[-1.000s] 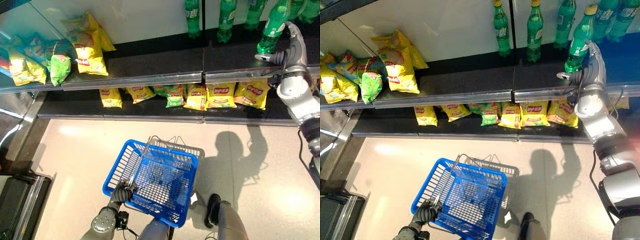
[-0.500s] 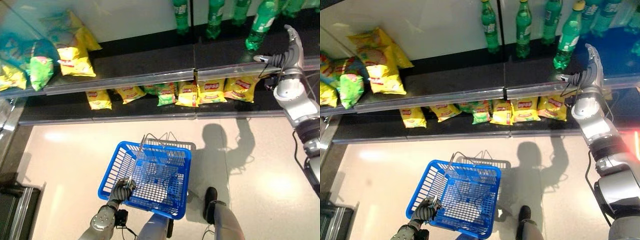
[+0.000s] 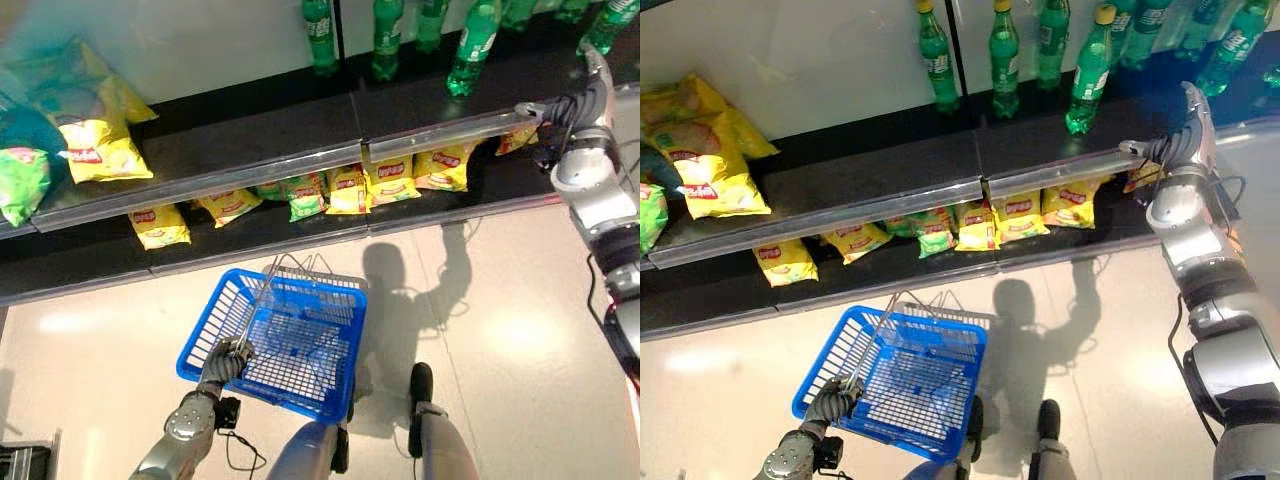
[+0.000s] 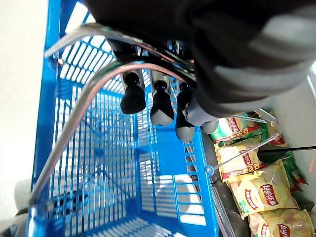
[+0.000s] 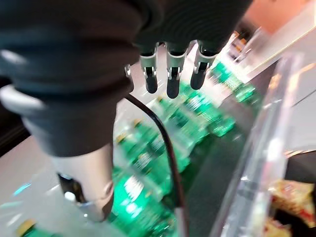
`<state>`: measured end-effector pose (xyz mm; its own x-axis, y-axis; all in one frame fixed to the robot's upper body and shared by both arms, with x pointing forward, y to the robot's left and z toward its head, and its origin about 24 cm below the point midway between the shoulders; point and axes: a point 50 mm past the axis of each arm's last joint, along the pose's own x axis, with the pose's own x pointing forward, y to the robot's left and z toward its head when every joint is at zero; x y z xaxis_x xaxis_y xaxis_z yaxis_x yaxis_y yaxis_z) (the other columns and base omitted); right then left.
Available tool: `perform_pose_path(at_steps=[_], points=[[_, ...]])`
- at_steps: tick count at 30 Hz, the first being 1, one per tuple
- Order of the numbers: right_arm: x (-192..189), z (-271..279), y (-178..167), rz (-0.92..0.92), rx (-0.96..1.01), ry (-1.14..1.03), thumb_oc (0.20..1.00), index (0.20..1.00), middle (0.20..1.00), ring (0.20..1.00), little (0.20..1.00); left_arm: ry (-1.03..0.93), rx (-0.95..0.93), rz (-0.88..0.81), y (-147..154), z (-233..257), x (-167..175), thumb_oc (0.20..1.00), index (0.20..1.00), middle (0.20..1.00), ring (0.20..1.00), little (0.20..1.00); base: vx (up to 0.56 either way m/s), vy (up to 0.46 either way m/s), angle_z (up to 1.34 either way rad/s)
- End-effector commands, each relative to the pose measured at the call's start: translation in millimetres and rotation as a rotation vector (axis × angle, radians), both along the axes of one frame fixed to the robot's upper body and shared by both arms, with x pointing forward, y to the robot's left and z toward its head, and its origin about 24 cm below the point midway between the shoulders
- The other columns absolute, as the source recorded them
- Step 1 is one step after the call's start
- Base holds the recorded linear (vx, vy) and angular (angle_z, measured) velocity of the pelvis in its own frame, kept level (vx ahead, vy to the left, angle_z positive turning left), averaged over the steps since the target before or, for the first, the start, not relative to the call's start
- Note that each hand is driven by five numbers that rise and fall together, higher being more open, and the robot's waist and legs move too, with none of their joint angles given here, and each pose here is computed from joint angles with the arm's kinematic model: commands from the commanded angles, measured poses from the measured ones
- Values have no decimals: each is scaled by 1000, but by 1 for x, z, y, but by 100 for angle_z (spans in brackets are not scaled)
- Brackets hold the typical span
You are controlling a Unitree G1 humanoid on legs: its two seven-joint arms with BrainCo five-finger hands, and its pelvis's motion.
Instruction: Pick up the snacks into the basket
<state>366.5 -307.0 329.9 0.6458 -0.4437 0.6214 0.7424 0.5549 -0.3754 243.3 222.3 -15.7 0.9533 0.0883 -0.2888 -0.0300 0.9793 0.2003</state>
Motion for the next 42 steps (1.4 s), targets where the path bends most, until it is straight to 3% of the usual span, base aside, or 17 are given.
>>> perform_pose_path(at_steps=[1, 15, 28, 42], points=[[-7, 32, 7, 36, -25, -102, 1000, 1000, 1000, 1000, 1000, -160, 8, 32, 20, 30, -3, 200, 200, 200, 200, 200, 34, 52, 1], [-18, 34, -12, 6, -34, -83, 1000, 1000, 1000, 1000, 1000, -227, -51, 0, 7, 47, 21, 200, 200, 200, 200, 200, 133, -172, 49], [-26, 42, -15, -19, -68, -130, 1000, 1000, 1000, 1000, 1000, -153, -114, -59, -27, 27, 16, 200, 200, 200, 200, 200, 97, -266, 18], [-32, 58, -30, -130, -113, -95, 1000, 1000, 1000, 1000, 1000, -134, -118, -79, -35, 21, 8, 200, 200, 200, 200, 200, 59, -80, 7]])
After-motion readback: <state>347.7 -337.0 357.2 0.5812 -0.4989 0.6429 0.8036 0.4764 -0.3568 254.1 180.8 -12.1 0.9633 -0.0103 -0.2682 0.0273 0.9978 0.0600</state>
